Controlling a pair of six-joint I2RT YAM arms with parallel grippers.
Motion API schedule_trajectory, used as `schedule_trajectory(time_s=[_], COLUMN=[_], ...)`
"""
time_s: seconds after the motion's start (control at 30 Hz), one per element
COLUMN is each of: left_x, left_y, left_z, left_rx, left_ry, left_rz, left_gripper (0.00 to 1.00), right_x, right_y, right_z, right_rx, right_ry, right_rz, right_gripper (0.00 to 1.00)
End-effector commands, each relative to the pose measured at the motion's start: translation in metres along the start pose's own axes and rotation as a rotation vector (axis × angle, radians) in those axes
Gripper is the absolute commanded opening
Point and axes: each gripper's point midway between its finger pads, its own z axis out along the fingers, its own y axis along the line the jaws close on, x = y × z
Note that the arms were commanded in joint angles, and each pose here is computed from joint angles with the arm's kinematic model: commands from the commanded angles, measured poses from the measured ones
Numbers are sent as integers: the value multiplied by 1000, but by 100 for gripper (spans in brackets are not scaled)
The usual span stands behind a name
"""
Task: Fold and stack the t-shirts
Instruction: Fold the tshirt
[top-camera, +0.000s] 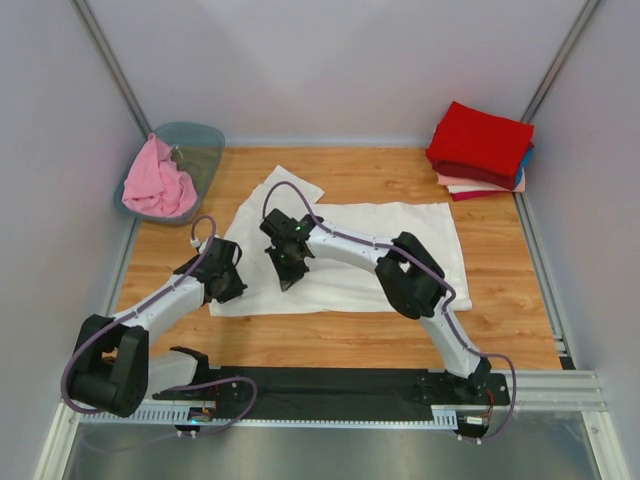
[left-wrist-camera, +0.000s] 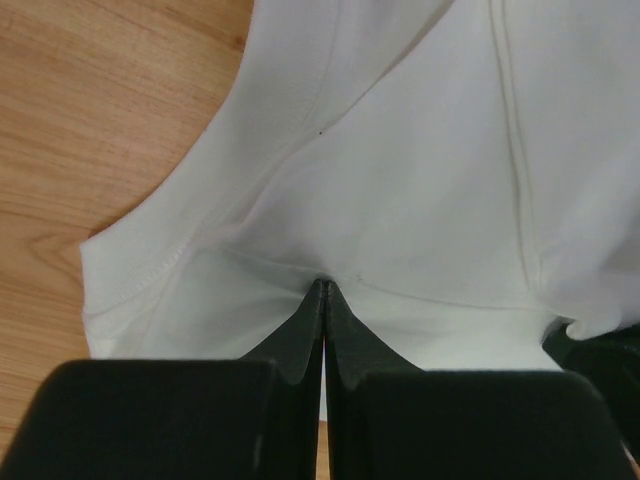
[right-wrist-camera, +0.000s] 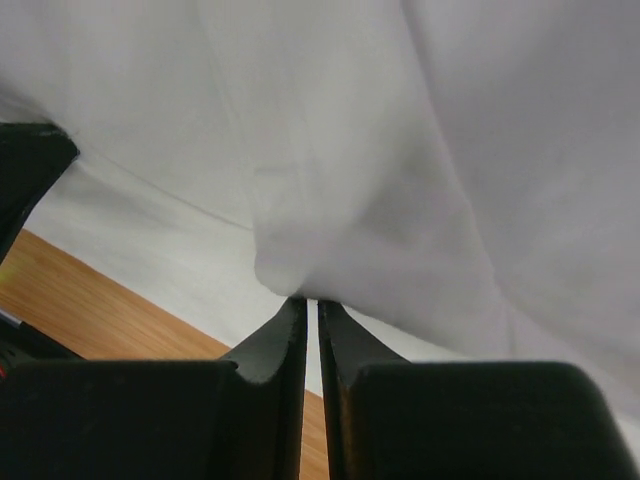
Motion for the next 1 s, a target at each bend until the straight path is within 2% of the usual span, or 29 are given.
schedule_trajectory(time_s=[0.0,0.3,0.4,0.6,0.63,0.67,0.73,0.77,0.8,0.83,0.87,0.9,0.97], left_x=[2,3,2,-14,-27,-33,-57,-66,-89,-99,-121,-139,-161], left_y=[3,5,3,-11,-20,-24,-41,-47,-65,-71,-90,-103,-120], left_z=[4,3,2,-14,-21,-26,-37,-40,-51,-46,-46,-59,-42], left_rx=[-18,-24,-16,36,59,69,109,119,160,151,159,193,188], left_ry=[1,5,4,-27,-57,-73,-129,-146,-202,-205,-229,-277,-281], left_rz=[-12,-11,-7,43,51,64,92,102,99,123,130,132,181], left_gripper=[0,0,0,0,0,0,6,11,20,23,26,28,30], right_x=[-32,-99,-107,-119,-122,-112,-110,-94,-96,-95,-83,-75,-63], right_y=[-19,-112,-131,-151,-151,-158,-173,-181,-195,-197,-210,-219,-223], right_z=[-5,-33,-47,-107,-126,-123,-152,-145,-152,-170,-178,-173,-190], right_rx=[48,187,205,302,297,296,270,250,241,229,239,258,277], right_ry=[-59,-176,-197,-323,-364,-349,-412,-384,-421,-461,-467,-447,-476], right_rz=[14,165,198,181,185,198,242,262,292,305,330,347,362], right_gripper=[9,9,9,12,13,18,27,40,50,58,70,75,79])
